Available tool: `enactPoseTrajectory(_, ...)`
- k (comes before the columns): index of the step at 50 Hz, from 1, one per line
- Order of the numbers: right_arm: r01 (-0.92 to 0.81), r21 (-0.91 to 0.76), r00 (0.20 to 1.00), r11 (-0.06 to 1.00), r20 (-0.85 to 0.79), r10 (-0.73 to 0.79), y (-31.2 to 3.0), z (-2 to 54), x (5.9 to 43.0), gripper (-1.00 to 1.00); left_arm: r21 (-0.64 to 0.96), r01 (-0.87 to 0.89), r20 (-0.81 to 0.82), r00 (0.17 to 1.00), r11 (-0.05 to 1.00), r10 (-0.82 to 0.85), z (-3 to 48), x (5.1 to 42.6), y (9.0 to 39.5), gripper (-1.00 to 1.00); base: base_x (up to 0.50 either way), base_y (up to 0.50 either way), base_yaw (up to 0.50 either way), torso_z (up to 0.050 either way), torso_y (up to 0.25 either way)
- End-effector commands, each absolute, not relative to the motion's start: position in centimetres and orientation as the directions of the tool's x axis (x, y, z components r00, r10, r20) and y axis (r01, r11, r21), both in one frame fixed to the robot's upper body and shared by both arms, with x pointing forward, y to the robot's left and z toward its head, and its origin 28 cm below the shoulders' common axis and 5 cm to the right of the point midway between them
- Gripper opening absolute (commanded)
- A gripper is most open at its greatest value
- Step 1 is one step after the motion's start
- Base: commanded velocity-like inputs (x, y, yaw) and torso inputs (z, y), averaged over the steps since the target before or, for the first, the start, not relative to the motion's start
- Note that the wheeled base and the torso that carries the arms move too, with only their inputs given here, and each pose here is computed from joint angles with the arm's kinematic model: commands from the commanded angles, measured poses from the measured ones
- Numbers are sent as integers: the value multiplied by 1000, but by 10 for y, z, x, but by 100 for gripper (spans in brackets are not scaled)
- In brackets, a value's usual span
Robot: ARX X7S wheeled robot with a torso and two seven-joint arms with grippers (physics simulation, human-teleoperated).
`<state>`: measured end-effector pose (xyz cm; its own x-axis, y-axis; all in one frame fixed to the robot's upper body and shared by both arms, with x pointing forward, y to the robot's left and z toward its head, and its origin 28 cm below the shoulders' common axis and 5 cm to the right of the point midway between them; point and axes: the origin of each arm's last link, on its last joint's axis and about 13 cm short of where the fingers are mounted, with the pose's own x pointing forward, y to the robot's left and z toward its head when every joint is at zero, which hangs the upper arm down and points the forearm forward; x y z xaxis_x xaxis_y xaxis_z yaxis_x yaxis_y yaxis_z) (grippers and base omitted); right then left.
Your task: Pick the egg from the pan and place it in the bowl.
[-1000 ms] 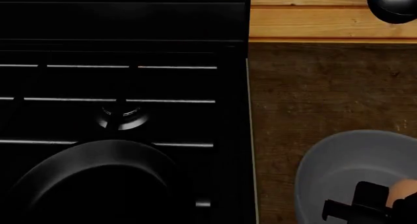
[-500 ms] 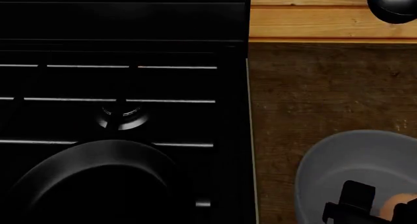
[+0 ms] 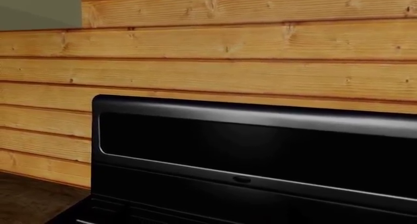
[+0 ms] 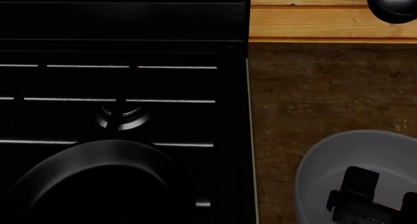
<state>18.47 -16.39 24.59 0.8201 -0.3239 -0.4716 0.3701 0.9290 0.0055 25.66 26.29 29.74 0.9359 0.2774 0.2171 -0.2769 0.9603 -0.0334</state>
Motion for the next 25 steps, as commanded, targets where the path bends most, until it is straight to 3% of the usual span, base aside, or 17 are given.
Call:
enactPoseTrajectory(1, 355, 36, 875, 934, -363, -319, -162, 278, 173, 100, -36, -276, 223, 935, 961, 277, 299, 253, 262, 100, 0, 0, 0, 0, 0)
enactPoseTrajectory(16, 263, 59, 963, 963, -80, -258, -146, 345, 139, 100, -39, -275, 235, 932, 960, 277, 302, 245, 262, 100, 0, 0, 0, 0, 0)
enactPoseTrajectory(25, 211, 52, 974, 976, 77, -215, -134, 372, 120, 100, -41, -276, 233, 932, 960, 278, 300, 245, 262, 100, 0, 0, 0, 0, 0)
